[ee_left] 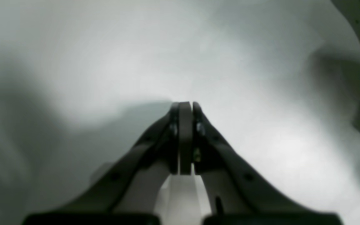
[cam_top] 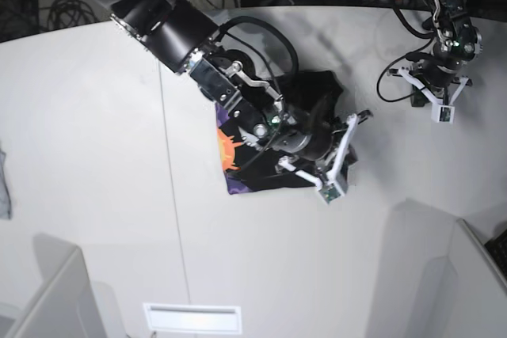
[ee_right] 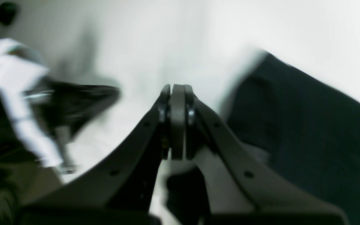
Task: Fold the T-shirt properly
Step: 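Press and flatten the folded bundle with the right gripper, left gripper withdrawn, then release the bundle and raise both grippers away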
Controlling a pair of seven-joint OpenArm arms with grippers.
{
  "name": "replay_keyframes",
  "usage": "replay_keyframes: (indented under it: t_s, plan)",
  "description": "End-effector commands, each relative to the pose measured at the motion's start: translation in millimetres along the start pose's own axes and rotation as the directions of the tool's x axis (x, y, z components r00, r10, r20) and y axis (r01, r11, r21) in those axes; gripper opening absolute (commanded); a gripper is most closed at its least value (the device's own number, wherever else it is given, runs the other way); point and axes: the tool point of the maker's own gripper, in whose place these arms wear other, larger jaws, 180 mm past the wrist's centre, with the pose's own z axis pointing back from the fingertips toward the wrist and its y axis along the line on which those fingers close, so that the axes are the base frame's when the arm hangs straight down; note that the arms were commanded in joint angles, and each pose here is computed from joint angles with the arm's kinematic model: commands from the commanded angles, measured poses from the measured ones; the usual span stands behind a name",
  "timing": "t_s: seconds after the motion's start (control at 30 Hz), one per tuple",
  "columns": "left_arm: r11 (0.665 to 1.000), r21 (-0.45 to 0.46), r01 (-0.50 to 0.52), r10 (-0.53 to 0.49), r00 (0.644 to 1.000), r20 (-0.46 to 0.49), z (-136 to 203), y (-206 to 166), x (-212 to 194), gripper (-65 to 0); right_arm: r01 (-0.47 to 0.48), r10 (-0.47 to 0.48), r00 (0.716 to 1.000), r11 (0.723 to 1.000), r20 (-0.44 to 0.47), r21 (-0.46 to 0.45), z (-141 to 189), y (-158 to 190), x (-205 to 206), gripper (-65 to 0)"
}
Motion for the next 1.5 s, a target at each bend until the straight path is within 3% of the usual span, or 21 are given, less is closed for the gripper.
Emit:
replay_keyframes:
  t_s: [0.0,0.3,0.43,0.57,0.63,0.8,0.9,1.03,1.17,1.47]
  plan:
    - [1.0,-0.001,0.02,-0.02,0.998,0.06,5,0,19,-65.0,0.018,-0.017,0.998,1.0,0.055,-0.009,6,-8,19,-65.0]
    - [0.967,-0.16,0.2,-0.163,0.962,0.221,41,-71,52,-65.0,0.173,-0.148,0.977,0.972,0.154,-0.159,59,-96,8,-65.0]
    - [0.967,-0.222,0.125,-0.059,0.957,0.283,46,-94,63,-65.0,0.194,-0.164,0.975,0.959,0.151,-0.207,77,-118,-11,-65.0]
    - [0.926,-0.377,-0.013,0.148,0.932,0.33,50,-109,73,-65.0,0.183,-0.157,0.979,0.955,0.127,-0.233,88,-125,-29,-65.0]
    - [0.893,-0.443,-0.08,0.243,0.914,0.325,48,-113,74,-54.6,0.176,-0.152,0.982,0.953,0.114,-0.245,94,-129,-38,-65.0]
    - [0.861,-0.487,-0.149,0.321,0.901,0.292,33,-116,72,-14.6,0.219,-0.193,0.974,0.931,0.116,-0.292,112,-147,-57,-65.0]
    - [0.844,-0.514,-0.156,0.332,0.904,0.27,23,-125,72,0.0,0.256,-0.23,0.966,0.911,0.118,-0.324,120,-159,-69,-65.0]
    - [0.813,-0.563,-0.148,0.33,0.914,0.236,10,-147,75,0.0,0.272,-0.25,0.962,0.893,0.107,-0.359,130,-172,-85,-65.0]
    - [0.8,-0.539,-0.264,0.397,0.907,0.145,-16,-151,69,0.0,0.273,-0.254,0.962,0.888,0.099,-0.369,134,-173,-92,-65.0]
    - [0.779,-0.51,-0.364,0.441,0.897,0.034,-46,-169,65,0.0,0.317,-0.272,0.948,0.85,0.165,-0.42,167,-191,-92,-65.0]
